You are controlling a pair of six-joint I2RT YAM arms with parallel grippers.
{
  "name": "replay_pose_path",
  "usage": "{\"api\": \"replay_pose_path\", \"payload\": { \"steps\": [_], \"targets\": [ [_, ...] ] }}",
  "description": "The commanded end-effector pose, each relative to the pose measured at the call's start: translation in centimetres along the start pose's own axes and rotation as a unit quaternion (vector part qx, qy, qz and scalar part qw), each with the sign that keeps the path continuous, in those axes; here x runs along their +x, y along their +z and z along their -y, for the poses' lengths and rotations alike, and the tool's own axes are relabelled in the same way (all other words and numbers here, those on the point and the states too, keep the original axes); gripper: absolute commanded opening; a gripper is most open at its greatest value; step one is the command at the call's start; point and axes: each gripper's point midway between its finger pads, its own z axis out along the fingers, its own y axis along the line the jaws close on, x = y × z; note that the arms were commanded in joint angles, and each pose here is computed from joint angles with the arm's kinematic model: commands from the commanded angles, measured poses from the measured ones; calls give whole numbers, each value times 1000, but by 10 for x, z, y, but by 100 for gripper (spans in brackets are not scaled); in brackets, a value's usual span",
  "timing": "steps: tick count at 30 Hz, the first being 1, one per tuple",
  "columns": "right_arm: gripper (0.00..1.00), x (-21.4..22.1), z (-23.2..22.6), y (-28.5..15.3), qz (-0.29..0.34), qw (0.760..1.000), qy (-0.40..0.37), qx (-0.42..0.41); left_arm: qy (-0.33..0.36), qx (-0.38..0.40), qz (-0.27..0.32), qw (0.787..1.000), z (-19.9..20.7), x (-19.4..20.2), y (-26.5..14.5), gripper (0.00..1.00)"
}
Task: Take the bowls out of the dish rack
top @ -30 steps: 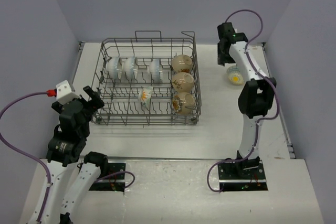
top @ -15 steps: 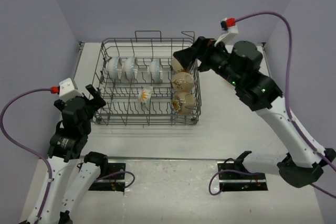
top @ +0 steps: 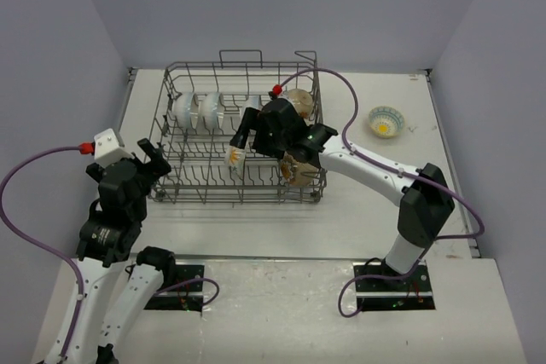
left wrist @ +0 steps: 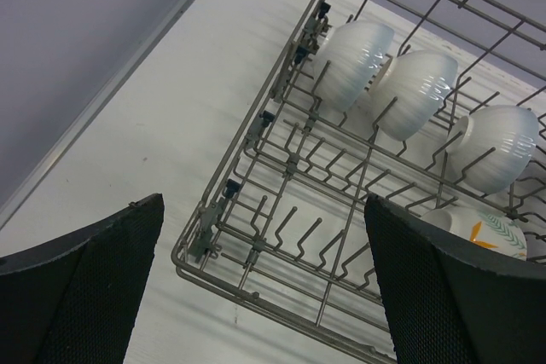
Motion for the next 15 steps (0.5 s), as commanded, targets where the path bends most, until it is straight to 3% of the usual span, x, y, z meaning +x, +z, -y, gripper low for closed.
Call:
{"api": "replay_pose_path", "payload": {
  "steps": [1, 15],
  "targets": [
    [94, -13, -10, -2, 41, 997, 61, -10, -4, 7, 22, 1000, 1, -10, -2, 100],
    [89, 16, -12, 36, -9, 996, 86, -34, -12, 3, 36, 999, -3, -16, -8, 100]
  ]
}}
